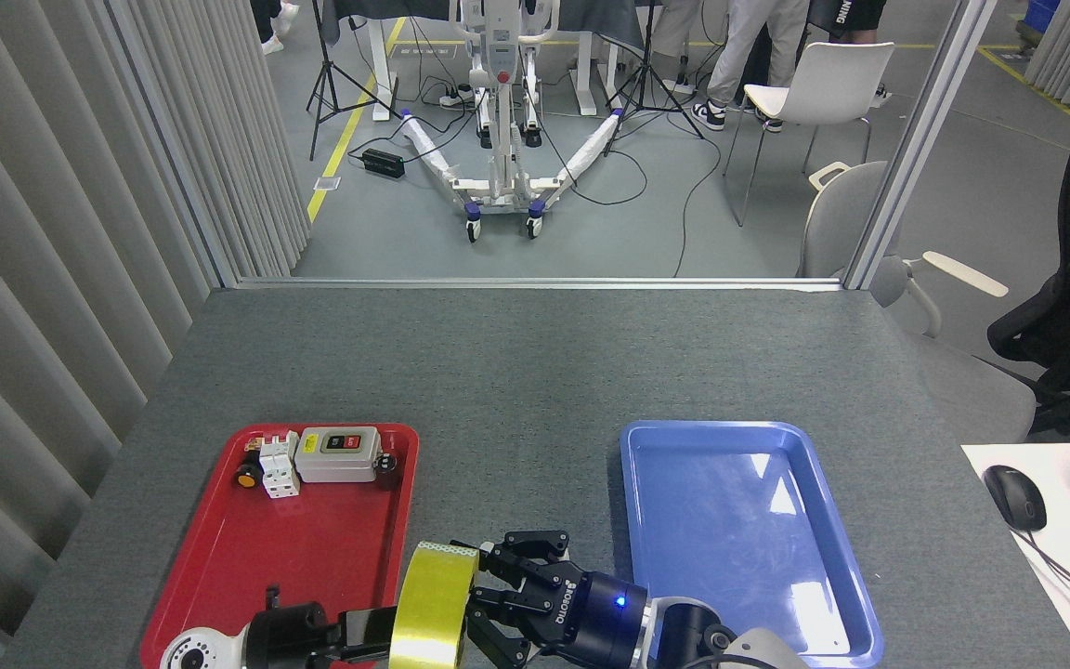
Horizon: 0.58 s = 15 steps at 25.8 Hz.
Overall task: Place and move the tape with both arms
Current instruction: 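Close the right gripper on the tape roll held by the left gripper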
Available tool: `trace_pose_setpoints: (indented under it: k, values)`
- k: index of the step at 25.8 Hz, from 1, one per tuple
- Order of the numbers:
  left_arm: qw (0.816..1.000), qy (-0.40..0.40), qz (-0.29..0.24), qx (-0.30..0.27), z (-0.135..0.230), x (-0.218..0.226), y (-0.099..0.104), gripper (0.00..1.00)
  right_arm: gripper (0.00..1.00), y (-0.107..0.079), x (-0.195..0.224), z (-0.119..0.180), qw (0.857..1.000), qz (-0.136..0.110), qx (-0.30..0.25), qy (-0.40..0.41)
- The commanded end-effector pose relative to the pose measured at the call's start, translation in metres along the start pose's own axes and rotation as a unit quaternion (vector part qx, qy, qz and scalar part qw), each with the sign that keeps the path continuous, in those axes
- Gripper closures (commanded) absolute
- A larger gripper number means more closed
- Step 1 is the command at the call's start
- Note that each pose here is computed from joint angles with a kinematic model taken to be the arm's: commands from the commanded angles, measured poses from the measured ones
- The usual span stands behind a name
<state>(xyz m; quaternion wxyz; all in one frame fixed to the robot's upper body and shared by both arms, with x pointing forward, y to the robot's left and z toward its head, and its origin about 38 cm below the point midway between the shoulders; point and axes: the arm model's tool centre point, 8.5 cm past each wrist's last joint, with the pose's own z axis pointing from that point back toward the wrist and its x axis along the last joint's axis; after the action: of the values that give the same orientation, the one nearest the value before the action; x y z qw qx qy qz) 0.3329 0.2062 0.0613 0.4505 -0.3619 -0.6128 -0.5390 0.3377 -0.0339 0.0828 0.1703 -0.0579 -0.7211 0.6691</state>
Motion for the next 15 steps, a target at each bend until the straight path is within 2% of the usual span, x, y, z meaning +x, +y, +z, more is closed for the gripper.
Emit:
trace_pose_setpoints:
  k: [1, 10, 15]
  values:
    - [1.000, -0.003, 0.001, 0.002, 0.0021, 0.0006, 0.0009, 1.00, 0.63, -0.0001, 0.0003, -0.0005, 1.000, 0.000, 0.000, 0.000]
    - [1.000, -0.004, 0.000, 0.007, 0.0078, 0.0010, 0.0073, 1.00, 0.75, -0.0002, 0.0003, -0.0004, 1.000, -0.001, -0.001, 0.000]
    - [1.000, -0.003, -0.004, 0.015, 0.0119, 0.0001, 0.0106, 1.00, 0.77, -0.0005, 0.0009, -0.0015, 1.000, -0.001, -0.002, -0.001]
